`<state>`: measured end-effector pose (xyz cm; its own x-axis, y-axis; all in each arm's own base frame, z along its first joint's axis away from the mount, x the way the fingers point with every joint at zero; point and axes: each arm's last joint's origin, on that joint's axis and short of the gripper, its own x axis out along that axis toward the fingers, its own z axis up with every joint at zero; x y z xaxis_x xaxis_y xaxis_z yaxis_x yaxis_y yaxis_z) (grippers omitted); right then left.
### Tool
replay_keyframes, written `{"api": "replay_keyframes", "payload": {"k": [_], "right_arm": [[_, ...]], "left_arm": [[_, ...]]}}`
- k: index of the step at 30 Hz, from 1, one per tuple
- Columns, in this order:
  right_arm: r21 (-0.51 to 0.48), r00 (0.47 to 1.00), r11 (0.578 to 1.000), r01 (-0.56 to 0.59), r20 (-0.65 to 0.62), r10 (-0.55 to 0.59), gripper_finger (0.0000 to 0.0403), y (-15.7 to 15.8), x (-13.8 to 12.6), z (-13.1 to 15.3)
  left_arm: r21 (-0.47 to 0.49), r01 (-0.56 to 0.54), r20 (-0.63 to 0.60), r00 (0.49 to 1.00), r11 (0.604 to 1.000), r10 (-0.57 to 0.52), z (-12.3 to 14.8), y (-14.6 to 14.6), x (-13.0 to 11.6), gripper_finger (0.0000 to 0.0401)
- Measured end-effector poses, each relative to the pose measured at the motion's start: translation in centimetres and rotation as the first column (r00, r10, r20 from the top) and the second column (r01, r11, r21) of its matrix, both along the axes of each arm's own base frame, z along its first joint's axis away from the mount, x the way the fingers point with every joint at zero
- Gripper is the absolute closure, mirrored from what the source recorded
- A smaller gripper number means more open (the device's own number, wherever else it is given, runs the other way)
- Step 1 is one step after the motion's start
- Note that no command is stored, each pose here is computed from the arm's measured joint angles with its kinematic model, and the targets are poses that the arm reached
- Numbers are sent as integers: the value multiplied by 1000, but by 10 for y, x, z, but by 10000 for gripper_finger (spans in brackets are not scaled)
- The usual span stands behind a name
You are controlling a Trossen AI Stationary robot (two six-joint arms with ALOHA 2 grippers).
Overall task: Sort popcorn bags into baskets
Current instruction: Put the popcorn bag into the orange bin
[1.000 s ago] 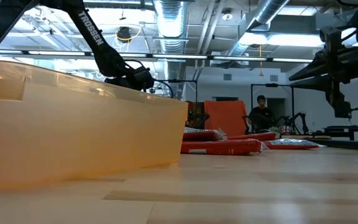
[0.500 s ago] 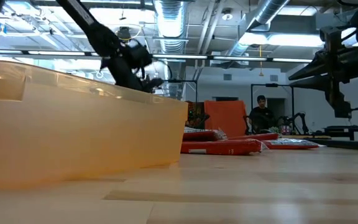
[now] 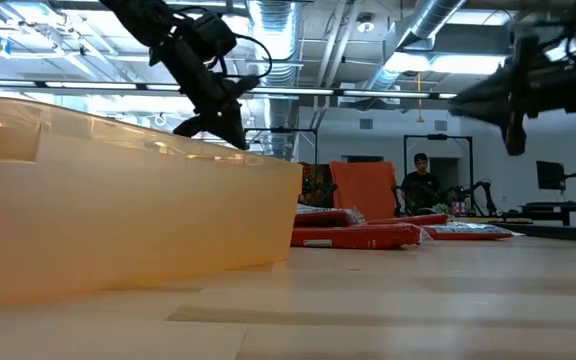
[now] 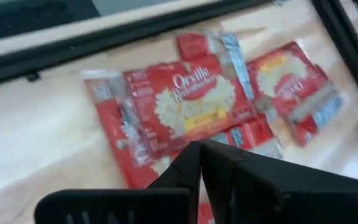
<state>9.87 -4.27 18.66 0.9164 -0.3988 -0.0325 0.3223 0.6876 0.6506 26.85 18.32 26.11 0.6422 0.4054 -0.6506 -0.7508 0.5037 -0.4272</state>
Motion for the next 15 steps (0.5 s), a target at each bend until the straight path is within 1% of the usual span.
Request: {"api": "replay_keyframes", "payload": {"k": [1,3,4,8,10,11,13,15], "right_arm": [[13,1000,1000,0,-31,0,299,-1,2,-3],[41,995,999,2,-96,2,287,-3,6,-10],[52,993,999,3,-121,3,279,-3,8,-12],[90,978,996,26,-208,-7,234,-7,15,-22],[92,970,995,32,-245,-9,212,-9,18,-26],[91,968,995,33,-250,-9,203,-10,20,-27],[81,967,996,34,-256,-13,190,-11,24,-28],[62,965,998,31,-260,-14,185,-13,28,-28]], "left_arm": [[17,0,-1,1000,1000,0,-1,0,2,399],[57,40,-2,999,998,-40,-5,3,9,387],[54,62,-1,998,997,-62,-9,4,12,378],[101,156,40,986,983,-160,-21,12,26,316],[155,203,60,975,967,-215,-25,15,34,275],[181,230,49,969,956,-243,-27,15,37,254],[244,274,4,959,930,-284,-27,18,43,214],[314,315,-54,948,896,-315,-22,22,49,180]]}}
